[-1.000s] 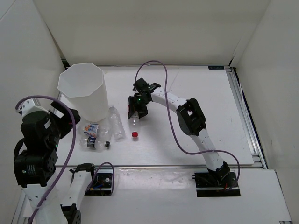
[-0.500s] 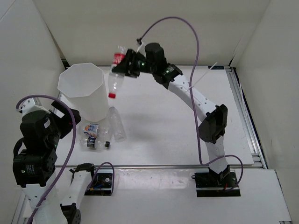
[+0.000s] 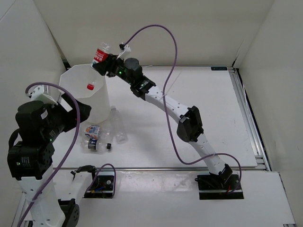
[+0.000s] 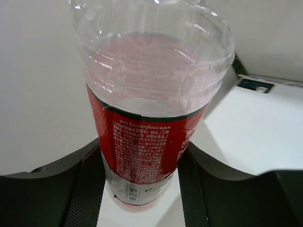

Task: Put the plastic bottles in the bin

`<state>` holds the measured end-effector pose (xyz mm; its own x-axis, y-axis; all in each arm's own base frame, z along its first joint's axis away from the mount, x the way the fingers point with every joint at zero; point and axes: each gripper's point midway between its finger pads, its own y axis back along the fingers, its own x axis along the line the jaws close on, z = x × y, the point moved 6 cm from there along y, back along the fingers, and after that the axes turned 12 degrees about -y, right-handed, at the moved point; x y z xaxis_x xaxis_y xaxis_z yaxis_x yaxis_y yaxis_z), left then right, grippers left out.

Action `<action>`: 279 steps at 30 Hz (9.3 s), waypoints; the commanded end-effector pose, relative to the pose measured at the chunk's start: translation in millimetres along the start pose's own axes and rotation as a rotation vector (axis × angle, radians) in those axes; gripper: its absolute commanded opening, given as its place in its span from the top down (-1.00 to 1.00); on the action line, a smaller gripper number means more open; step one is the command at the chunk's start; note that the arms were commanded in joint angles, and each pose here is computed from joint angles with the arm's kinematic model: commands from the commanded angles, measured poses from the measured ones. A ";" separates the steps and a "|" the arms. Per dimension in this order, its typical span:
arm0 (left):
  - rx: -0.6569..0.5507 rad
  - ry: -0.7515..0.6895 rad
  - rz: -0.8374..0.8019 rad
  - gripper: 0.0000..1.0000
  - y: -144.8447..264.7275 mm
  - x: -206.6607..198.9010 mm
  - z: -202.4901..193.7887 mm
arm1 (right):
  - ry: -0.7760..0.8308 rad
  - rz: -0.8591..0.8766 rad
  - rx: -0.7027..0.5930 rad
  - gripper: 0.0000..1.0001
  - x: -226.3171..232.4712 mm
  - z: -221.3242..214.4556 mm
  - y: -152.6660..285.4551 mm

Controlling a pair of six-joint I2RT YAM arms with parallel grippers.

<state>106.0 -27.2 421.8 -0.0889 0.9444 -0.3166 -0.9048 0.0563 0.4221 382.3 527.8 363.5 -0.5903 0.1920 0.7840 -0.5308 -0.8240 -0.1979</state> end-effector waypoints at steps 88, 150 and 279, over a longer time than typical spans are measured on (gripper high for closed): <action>0.152 0.078 0.252 -1.00 -17.1 45.5 -75.4 | 0.441 0.360 -0.103 -0.02 68.3 14.7 0.7; -0.058 0.780 0.367 -0.13 -65.5 62.4 -111.0 | 0.394 -0.402 0.090 -1.00 118.7 61.4 345.6; 0.326 0.758 0.284 -0.54 -253.0 146.3 -260.1 | 0.440 -0.503 0.192 -1.00 86.3 42.0 404.8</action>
<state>247.7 29.7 76.3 -0.6060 0.4612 -0.6481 -0.7352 -0.0136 0.6777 136.9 189.9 371.8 -0.5220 0.7258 0.4480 -0.6842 -0.6700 0.2882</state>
